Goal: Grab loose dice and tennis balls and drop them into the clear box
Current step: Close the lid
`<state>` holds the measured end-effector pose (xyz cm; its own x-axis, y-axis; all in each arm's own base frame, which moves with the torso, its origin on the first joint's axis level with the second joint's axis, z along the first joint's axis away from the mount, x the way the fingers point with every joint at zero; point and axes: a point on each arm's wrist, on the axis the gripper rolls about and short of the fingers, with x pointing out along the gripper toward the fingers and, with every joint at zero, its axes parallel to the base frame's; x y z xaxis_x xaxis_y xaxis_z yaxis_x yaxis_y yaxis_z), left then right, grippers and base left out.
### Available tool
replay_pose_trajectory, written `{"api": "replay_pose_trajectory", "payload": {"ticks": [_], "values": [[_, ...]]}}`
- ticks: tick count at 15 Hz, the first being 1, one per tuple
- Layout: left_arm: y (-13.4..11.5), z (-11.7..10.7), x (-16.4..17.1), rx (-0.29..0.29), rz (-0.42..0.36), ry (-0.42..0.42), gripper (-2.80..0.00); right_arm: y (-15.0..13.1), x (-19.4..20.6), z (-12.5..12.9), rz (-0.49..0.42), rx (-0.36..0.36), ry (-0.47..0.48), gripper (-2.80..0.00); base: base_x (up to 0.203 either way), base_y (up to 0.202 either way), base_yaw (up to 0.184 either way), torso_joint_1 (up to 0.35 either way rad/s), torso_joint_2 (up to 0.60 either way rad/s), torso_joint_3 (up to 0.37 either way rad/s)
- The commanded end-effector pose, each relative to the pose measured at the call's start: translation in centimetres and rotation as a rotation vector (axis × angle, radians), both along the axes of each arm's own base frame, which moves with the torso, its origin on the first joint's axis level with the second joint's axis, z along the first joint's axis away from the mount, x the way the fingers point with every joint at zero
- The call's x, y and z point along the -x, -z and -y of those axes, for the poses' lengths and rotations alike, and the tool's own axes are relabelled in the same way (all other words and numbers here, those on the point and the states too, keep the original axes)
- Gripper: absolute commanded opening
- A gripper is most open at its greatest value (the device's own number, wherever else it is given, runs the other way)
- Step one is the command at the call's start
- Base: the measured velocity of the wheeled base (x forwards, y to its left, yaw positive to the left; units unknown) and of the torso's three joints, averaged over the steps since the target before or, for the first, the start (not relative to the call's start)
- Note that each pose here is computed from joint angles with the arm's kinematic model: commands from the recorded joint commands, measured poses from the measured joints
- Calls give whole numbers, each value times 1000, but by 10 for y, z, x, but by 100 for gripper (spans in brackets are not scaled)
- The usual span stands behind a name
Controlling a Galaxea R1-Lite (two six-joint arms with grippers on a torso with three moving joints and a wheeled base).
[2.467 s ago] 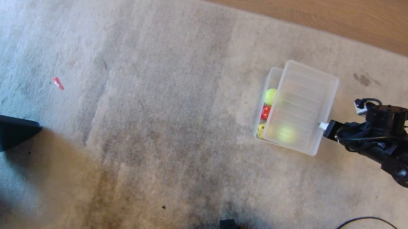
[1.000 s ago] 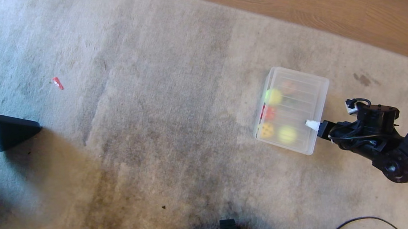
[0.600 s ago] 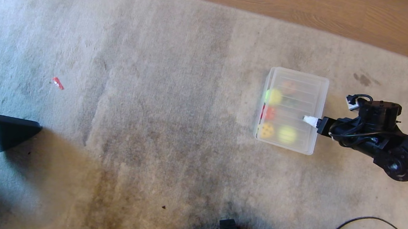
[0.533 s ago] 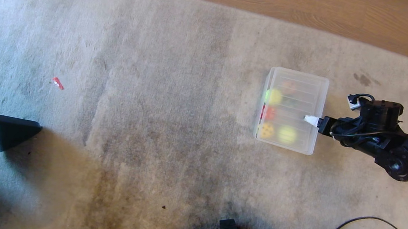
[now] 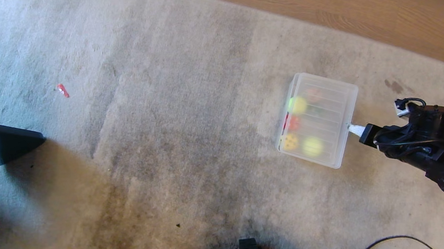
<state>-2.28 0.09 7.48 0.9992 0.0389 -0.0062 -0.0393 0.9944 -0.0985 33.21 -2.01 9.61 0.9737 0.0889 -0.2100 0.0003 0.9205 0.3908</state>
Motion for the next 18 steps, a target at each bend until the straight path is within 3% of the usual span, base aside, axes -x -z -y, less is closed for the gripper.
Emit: {"api": "replay_pose_trajectory", "payload": {"ticks": [1,5,8,12,18], "values": [[0,0,0,1,0,-1,-280,0,2,10,2,3,33,-280,0,0,0,0,0,0],[0,0,0,1,0,-1,-280,4,5,34,-22,11,108,-280,0,0,0,0,0,0],[0,0,0,1,0,-1,-280,11,-4,35,-25,4,101,-280,0,0,0,0,0,0],[0,0,0,1,0,-1,-280,8,-24,27,18,-8,71,-280,0,0,0,0,0,0],[0,0,0,1,0,-1,-280,19,-40,-6,1,-53,-16,-280,0,0,0,0,0,0]]}}
